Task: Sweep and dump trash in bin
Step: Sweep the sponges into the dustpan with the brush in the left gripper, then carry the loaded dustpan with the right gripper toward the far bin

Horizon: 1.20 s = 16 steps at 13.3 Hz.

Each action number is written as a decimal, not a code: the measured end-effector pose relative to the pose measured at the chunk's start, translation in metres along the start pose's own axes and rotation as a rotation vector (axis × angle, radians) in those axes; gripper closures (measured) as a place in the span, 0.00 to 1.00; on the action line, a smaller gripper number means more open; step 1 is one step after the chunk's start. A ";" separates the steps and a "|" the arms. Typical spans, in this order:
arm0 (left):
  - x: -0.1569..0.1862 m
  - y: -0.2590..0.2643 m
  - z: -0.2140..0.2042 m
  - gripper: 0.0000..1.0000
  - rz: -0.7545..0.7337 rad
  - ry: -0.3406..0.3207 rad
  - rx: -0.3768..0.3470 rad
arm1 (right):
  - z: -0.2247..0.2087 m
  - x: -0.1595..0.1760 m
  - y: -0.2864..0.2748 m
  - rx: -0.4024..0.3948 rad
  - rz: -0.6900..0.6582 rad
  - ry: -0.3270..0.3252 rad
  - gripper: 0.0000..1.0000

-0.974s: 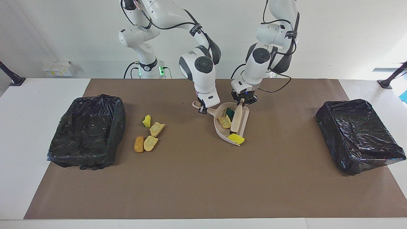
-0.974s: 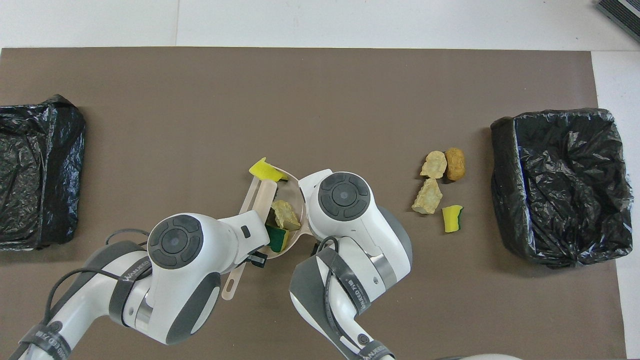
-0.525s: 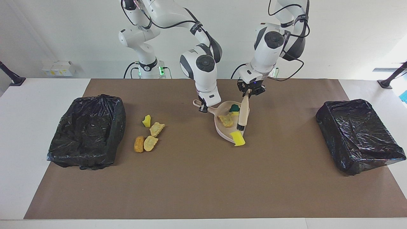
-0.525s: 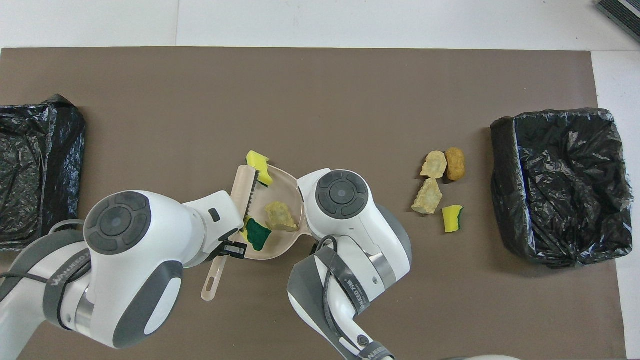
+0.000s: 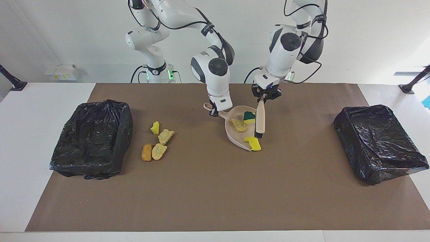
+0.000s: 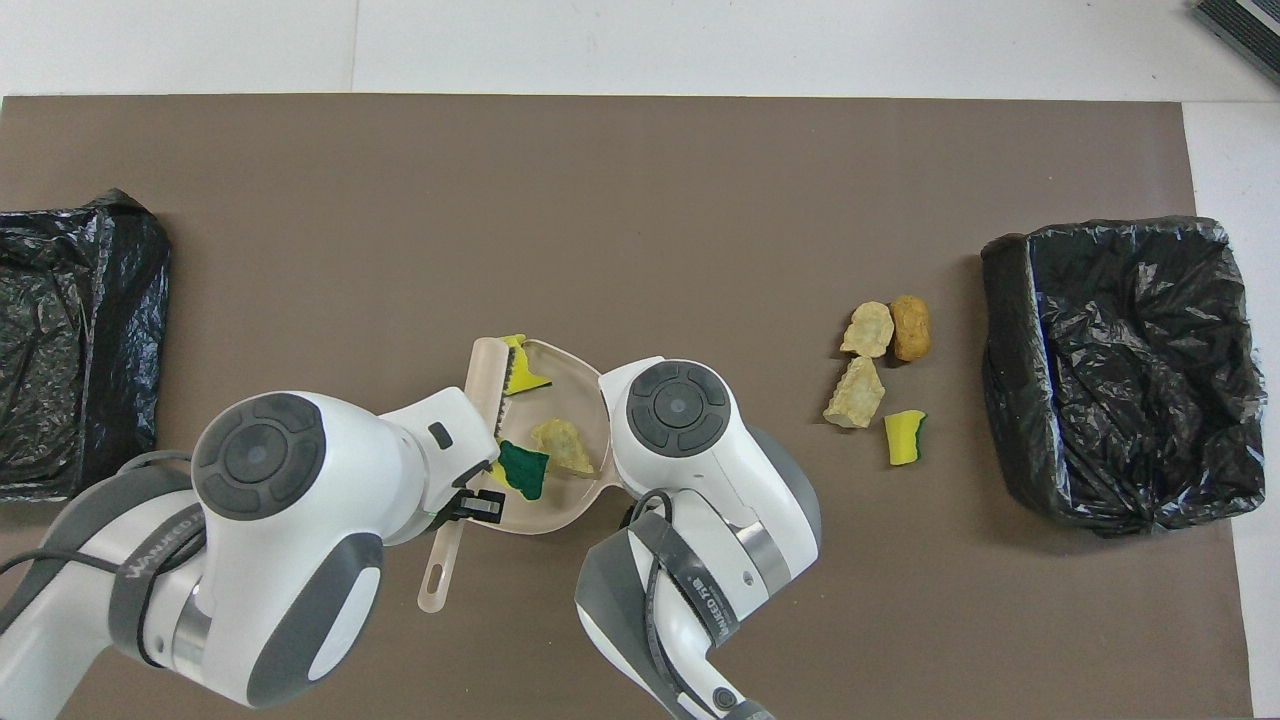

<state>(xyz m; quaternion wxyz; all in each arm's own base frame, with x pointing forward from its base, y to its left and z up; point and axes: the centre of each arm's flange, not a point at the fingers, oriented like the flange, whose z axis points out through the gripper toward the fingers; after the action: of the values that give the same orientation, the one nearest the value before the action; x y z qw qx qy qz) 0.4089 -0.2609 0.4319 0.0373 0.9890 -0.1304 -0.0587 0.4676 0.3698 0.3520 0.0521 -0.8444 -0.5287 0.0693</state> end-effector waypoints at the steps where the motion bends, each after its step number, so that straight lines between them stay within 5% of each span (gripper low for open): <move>1: -0.008 0.012 0.010 0.74 0.020 -0.019 0.009 | 0.000 -0.001 0.000 0.000 0.000 0.000 0.69; 8: -0.050 0.006 0.030 0.74 0.053 -0.205 0.112 | 0.006 -0.006 0.001 -0.004 -0.011 0.004 0.69; 13: -0.038 -0.055 0.022 0.74 -0.056 -0.183 0.138 | 0.006 -0.007 0.000 -0.005 -0.011 0.005 0.69; 16: -0.040 -0.076 -0.002 0.74 -0.104 -0.081 0.116 | 0.002 -0.004 0.003 -0.032 -0.012 0.041 0.69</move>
<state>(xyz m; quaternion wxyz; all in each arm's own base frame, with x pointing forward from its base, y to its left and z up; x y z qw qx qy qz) 0.3901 -0.1776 0.4314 -0.0285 0.9918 -0.0834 -0.0930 0.4685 0.3651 0.3498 0.0499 -0.8431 -0.5337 0.0433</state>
